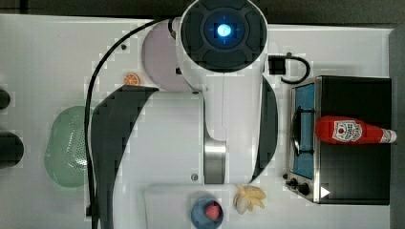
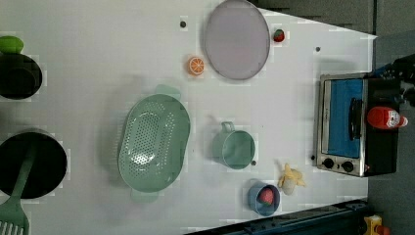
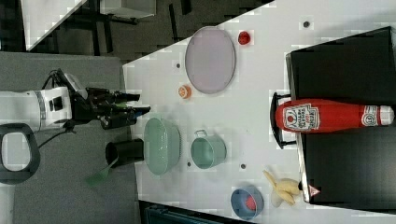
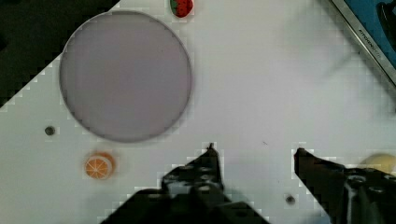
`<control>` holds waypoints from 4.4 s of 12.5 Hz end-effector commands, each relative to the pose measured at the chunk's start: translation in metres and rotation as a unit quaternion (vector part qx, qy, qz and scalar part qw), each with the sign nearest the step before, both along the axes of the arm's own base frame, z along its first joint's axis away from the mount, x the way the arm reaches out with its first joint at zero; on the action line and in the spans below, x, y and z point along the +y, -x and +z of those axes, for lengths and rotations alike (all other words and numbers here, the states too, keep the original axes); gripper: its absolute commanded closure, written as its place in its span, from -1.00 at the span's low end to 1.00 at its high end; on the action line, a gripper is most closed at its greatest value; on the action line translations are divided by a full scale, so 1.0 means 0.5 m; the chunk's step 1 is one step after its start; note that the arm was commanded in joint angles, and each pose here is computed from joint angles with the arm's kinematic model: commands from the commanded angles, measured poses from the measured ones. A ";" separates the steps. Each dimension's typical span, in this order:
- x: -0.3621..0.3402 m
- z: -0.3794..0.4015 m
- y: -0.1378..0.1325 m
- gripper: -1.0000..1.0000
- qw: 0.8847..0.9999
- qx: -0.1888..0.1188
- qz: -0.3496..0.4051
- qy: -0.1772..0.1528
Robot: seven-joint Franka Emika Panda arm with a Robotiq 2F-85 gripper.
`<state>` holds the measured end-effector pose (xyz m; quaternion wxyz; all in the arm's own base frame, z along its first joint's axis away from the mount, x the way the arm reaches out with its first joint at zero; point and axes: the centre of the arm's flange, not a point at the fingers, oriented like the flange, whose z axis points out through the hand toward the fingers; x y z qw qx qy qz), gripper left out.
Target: Pick Ketchup from oven and place it on table.
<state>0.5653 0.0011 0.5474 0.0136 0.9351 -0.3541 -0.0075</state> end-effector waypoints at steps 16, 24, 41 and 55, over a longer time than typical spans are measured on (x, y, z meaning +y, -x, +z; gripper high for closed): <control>-0.565 -0.008 0.153 -1.00 0.970 -0.060 -0.234 0.014; -0.749 -0.224 0.137 -1.00 0.939 -0.068 -0.337 0.024; -0.765 -0.290 0.110 -0.29 0.929 -0.059 -0.364 -0.007; -0.199 -0.058 -0.065 -0.29 0.987 -0.032 0.149 -0.049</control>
